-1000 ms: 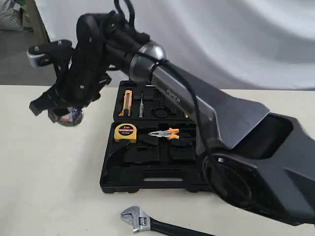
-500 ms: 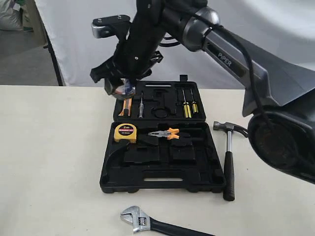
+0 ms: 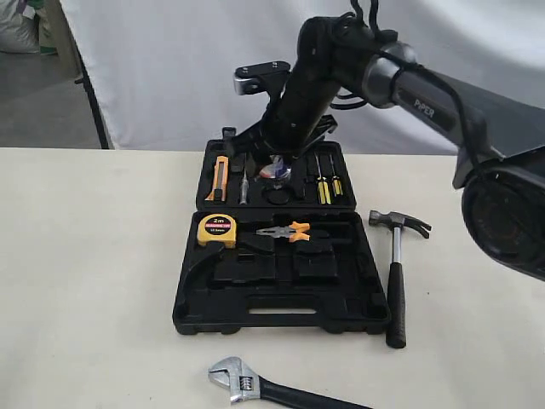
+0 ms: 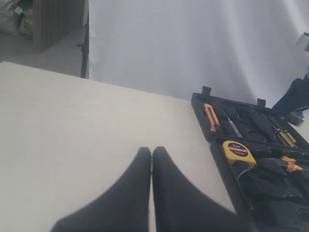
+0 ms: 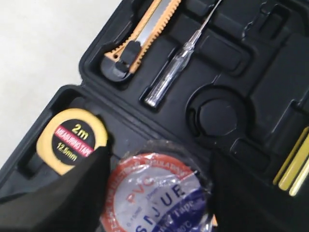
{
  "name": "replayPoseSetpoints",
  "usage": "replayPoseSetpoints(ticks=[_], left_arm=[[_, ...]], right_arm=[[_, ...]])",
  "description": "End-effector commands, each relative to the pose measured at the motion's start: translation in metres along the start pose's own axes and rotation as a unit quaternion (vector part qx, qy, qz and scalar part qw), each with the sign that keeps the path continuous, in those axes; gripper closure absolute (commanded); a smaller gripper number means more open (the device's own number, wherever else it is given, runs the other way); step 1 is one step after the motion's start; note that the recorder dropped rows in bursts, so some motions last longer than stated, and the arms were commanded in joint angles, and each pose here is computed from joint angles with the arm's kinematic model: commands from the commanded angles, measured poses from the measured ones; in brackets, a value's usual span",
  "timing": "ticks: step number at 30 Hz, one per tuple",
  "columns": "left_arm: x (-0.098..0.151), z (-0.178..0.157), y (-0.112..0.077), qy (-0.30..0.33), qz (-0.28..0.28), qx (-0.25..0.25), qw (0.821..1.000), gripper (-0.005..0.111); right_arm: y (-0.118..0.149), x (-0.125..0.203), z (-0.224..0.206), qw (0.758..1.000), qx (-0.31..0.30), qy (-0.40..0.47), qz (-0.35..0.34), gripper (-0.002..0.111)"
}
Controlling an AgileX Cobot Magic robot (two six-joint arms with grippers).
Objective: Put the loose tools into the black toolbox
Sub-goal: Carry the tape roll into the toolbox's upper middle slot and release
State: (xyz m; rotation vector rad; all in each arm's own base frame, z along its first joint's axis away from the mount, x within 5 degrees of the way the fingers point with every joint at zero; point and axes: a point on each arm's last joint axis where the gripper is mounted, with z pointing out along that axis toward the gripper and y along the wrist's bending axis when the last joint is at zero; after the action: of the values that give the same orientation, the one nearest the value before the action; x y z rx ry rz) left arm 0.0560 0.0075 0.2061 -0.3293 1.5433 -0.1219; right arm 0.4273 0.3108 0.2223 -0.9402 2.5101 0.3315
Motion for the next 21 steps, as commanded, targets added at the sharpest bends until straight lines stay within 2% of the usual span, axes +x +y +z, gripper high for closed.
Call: replayPoseSetpoints(ticks=[1, 7, 21], left_arm=[[-0.002, 0.000, 0.001, -0.010, 0.000, -0.010, 1.000, 0.106], [-0.002, 0.000, 0.001, -0.010, 0.000, -0.010, 1.000, 0.106], [-0.002, 0.000, 0.001, -0.010, 0.000, -0.010, 1.000, 0.106]], right_arm=[[-0.016, 0.000, 0.022, 0.999, 0.016, -0.030, 0.010, 0.109], [-0.029, 0.003, 0.054, 0.997, 0.027, -0.065, 0.019, 0.109], [-0.047, 0.018, 0.096, 0.997, 0.039, -0.063, 0.031, 0.109]])
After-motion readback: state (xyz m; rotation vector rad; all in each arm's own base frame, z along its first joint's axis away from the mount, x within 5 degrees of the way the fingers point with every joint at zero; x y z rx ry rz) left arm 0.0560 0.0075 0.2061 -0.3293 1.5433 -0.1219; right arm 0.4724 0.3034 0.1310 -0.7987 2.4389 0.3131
